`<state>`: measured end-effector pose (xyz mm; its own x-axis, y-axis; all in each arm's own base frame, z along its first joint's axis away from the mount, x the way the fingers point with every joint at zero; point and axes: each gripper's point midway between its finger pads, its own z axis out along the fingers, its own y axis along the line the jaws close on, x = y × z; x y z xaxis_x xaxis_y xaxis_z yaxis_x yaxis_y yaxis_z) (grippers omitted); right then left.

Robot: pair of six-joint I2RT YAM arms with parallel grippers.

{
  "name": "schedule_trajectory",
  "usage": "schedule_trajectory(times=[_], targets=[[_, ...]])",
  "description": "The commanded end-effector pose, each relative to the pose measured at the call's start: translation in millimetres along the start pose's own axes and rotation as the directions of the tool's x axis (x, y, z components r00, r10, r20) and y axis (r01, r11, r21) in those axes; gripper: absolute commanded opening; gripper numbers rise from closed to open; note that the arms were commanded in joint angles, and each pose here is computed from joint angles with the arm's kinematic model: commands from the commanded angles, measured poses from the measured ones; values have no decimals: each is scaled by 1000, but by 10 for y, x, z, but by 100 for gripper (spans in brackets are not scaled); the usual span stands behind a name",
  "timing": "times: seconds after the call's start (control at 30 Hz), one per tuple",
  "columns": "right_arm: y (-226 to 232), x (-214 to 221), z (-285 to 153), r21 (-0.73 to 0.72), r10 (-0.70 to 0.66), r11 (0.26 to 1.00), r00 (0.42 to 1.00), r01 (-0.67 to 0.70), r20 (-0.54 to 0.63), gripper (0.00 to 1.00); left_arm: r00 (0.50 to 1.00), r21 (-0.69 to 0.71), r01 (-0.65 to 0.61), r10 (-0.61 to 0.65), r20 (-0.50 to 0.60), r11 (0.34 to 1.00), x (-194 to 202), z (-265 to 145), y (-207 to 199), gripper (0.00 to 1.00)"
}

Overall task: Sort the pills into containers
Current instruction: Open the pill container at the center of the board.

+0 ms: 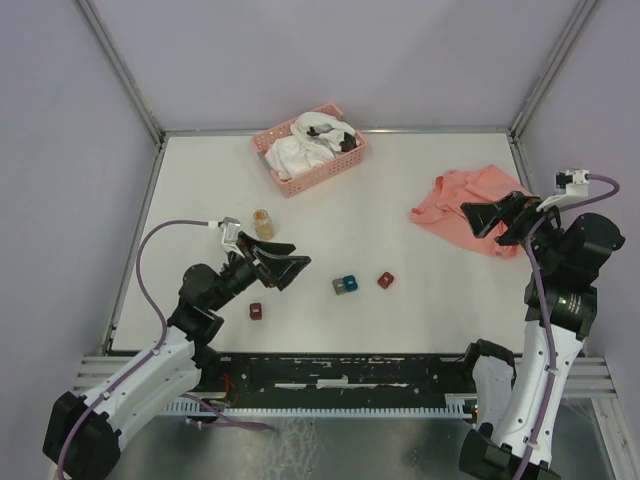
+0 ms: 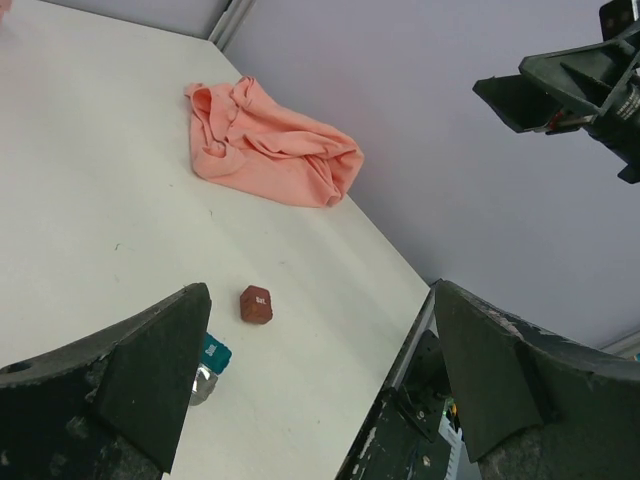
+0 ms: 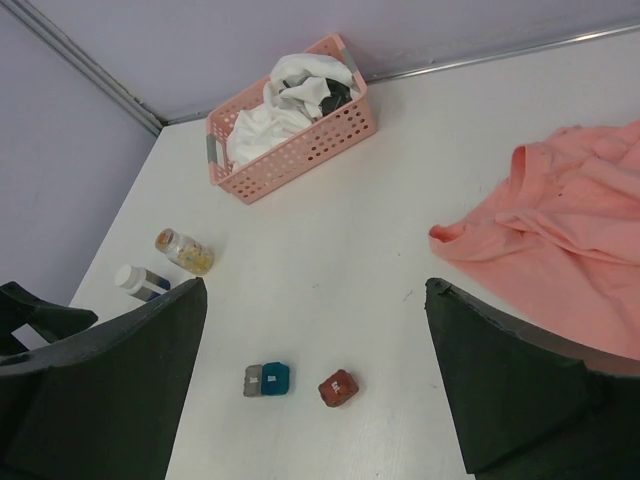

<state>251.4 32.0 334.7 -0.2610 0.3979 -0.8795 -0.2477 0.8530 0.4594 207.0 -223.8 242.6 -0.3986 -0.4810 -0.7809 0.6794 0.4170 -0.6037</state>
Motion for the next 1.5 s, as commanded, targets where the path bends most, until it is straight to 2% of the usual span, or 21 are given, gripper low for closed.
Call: schedule_trajectory(times=[0.0, 0.37, 0.47, 0.57, 0.7, 0.77, 0.87, 0.97, 1.13, 1.27, 1.37, 1.47], targets=[[76, -172, -32, 3, -16, 1000, 998, 16, 54, 99, 997, 8, -59, 59, 53, 998, -214, 18, -104, 99], [150, -109, 3, -80, -55, 995, 998, 58, 40, 99, 997, 36, -67, 65, 37, 997, -171, -8, -150, 99], [247, 14, 41, -210, -127, 969, 992, 127, 12, 99, 997, 64, -65, 63, 40, 996, -157, -13, -189, 99], [366, 221, 55, -393, -186, 905, 982, 162, -23, 99, 998, 108, -53, 50, 31, 993, -103, -19, -236, 99], [366, 422, 92, -509, -192, 853, 976, 116, -99, 99, 1000, 133, -26, 25, 7, 991, 4, -12, -245, 100], [375, 575, 76, -559, -253, 817, 959, 143, -126, 99, 999, 146, -34, 35, -1, 989, 77, 10, -275, 100], [501, 841, -18, -668, -421, 698, 902, 259, -91, 99, 997, 157, -70, 75, -26, 985, 223, 87, -340, 100], [632, 1117, -76, -765, -571, 523, 821, 374, 11, 99, 988, 174, -144, 153, -38, 974, 356, 161, -435, 99], [688, 1522, 91, -822, -741, 333, 668, 462, 75, 98, 961, 189, -274, 274, 27, 943, 425, 156, -459, 99], [702, 1834, 265, -848, -821, 202, 557, 490, 126, 98, 939, 209, -343, 327, 107, 916, 445, 47, -424, 99], [750, 2113, 287, -885, -860, 49, 470, 462, 197, 98, 908, 204, -415, 388, 161, 887, 428, -30, -393, 99], [819, 2364, 312, -899, -876, -101, 391, 426, 283, 99, 880, 195, -472, 445, 165, 860, 459, -59, -344, 99]])
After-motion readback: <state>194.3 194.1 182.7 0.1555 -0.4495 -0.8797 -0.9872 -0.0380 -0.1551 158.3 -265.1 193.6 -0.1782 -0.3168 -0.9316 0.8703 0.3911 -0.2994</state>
